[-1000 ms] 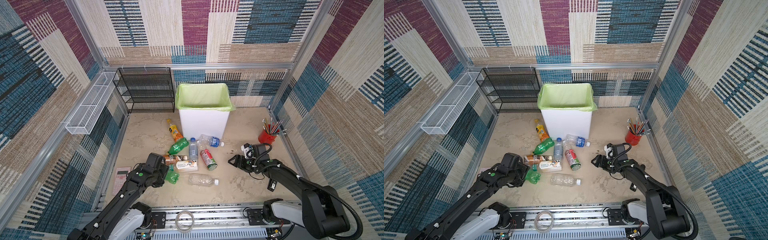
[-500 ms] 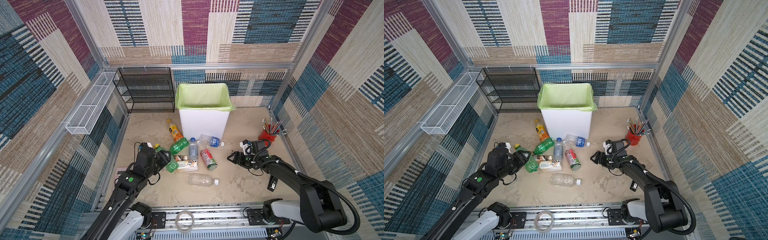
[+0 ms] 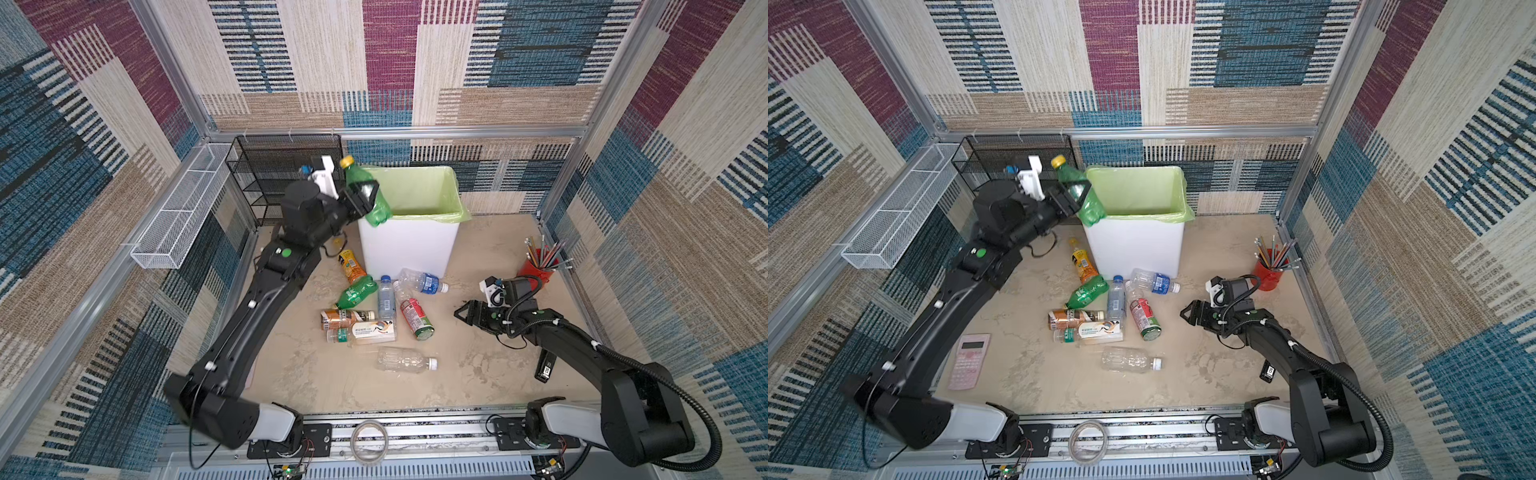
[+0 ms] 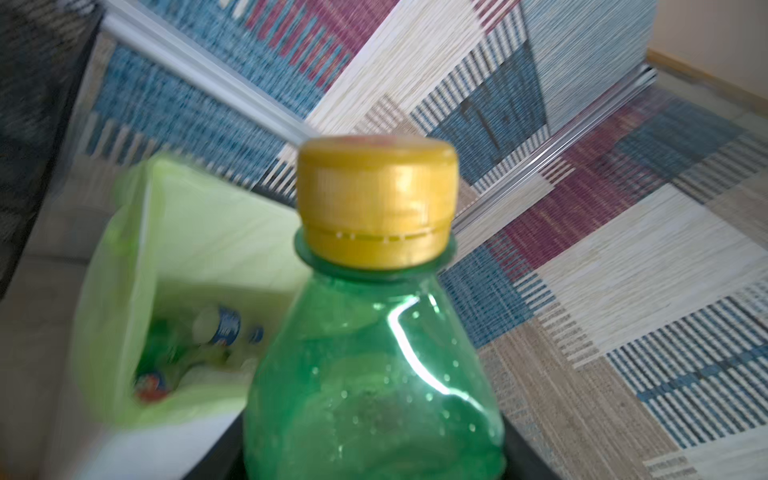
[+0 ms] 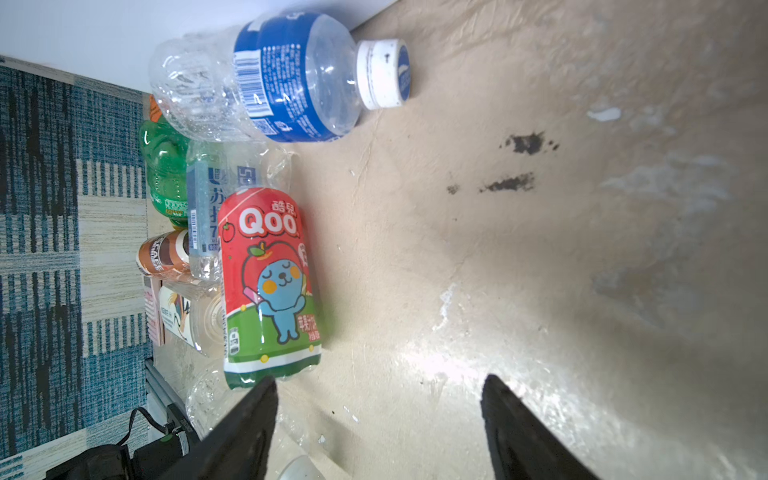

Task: Throw the plastic bottles in the bin
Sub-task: 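Lift the Sprite bottle with the left gripper up over the bin, then open the left gripper over the bin and lower it back to the pile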

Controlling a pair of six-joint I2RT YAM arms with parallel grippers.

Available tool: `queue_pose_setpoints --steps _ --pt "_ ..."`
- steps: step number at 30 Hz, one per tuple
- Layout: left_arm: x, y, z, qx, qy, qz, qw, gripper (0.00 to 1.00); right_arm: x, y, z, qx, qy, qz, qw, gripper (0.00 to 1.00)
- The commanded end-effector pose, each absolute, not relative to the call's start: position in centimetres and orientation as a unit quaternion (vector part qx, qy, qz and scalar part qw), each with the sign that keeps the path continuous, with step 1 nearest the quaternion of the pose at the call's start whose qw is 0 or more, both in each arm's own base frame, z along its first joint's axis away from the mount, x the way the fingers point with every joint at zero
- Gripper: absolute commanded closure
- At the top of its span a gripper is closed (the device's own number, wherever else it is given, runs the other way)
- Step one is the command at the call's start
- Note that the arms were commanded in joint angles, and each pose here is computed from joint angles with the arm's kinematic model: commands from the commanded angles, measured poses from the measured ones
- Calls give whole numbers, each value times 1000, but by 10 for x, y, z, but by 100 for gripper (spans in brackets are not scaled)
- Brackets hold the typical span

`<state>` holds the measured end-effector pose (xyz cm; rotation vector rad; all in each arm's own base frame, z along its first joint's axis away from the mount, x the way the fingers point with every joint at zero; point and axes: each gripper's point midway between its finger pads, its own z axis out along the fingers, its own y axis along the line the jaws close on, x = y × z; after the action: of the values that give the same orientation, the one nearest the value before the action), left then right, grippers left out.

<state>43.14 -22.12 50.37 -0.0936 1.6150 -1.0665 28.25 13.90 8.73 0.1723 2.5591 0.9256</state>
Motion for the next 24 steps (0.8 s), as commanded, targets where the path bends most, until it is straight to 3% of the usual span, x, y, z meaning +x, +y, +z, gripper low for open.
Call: queue_pose_setpoints --steps 1,6,14,19,24 --pt "462 -247 575 11 615 -490 617 26 283 138 92 64 916 332 214 21" --pt "469 -251 630 21 570 -496 655 4 278 134 96 69 916 327 224 21" --pt "412 -208 669 14 524 -454 721 1 284 133 101 60 917 320 231 20" --pt "383 -188 610 -14 582 -436 686 5 288 135 103 56 916 324 231 21" --pt "360 -170 474 -88 692 -416 584 9 292 139 108 50 913 332 232 21"
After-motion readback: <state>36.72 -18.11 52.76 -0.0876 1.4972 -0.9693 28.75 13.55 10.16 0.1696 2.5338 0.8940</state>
